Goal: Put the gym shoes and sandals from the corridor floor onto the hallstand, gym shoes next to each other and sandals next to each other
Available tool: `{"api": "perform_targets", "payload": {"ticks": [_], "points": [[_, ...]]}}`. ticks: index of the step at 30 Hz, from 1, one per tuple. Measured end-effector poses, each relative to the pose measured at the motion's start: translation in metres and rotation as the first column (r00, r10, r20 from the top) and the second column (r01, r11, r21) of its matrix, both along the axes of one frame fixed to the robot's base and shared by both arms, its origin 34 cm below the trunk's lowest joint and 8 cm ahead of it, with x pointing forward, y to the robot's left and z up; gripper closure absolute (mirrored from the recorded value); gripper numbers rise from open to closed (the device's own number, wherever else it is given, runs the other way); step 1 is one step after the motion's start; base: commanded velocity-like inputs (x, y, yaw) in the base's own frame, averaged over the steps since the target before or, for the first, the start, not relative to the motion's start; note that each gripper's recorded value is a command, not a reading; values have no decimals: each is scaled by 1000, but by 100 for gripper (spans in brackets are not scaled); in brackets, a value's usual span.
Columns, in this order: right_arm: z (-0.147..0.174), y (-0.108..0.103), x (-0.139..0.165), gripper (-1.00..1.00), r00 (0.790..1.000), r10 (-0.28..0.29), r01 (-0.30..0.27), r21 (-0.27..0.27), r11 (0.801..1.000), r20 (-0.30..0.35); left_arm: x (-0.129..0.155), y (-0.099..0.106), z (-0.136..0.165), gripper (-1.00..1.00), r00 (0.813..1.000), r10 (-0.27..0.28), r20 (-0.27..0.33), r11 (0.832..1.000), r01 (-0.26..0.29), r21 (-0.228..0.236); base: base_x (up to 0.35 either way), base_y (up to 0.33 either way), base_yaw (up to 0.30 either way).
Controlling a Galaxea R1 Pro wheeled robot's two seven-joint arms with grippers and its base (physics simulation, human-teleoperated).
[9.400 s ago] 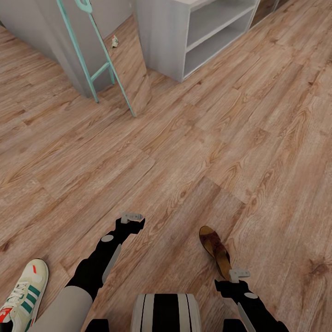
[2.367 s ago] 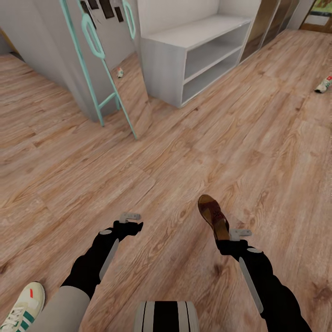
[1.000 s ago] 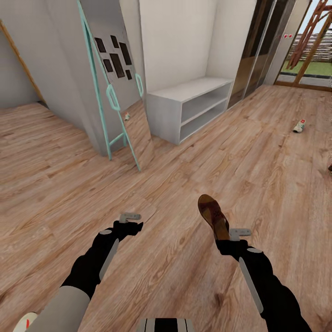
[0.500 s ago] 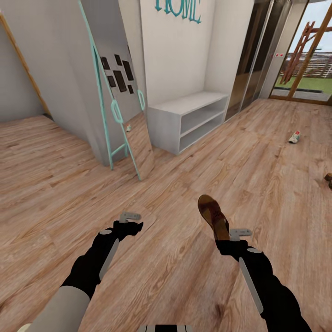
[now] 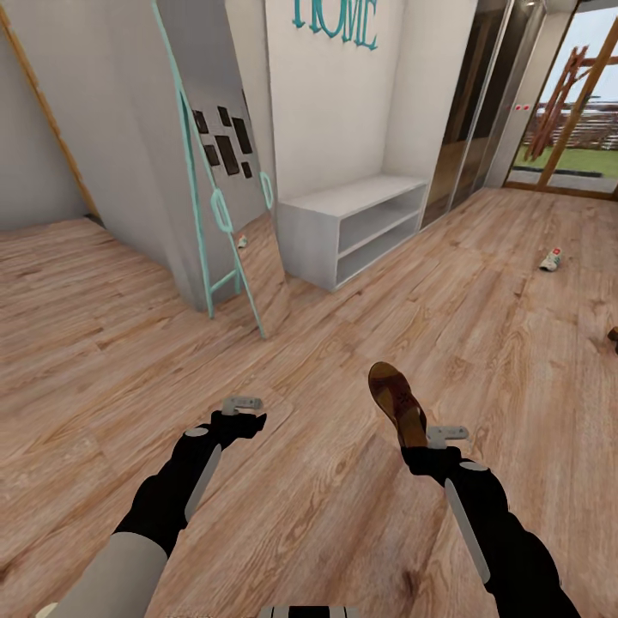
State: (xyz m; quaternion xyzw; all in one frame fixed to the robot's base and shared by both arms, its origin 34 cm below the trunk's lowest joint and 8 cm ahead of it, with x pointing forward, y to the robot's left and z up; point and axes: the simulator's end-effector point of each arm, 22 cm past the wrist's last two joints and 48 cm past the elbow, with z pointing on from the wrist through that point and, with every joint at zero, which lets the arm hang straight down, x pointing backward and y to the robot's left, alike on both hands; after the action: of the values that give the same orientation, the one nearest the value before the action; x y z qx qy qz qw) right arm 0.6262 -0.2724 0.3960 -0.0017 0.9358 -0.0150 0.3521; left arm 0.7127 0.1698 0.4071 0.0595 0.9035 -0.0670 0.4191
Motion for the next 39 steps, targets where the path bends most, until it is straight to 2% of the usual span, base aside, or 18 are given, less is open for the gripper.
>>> {"api": "perform_targets", "payload": {"ticks": [39], "points": [[0, 0, 0, 100, 1000, 0, 0, 0, 1000, 0, 0, 1, 0, -100, 1000, 2, 1, 1000, -2, -1, 0, 10, 293]]}}
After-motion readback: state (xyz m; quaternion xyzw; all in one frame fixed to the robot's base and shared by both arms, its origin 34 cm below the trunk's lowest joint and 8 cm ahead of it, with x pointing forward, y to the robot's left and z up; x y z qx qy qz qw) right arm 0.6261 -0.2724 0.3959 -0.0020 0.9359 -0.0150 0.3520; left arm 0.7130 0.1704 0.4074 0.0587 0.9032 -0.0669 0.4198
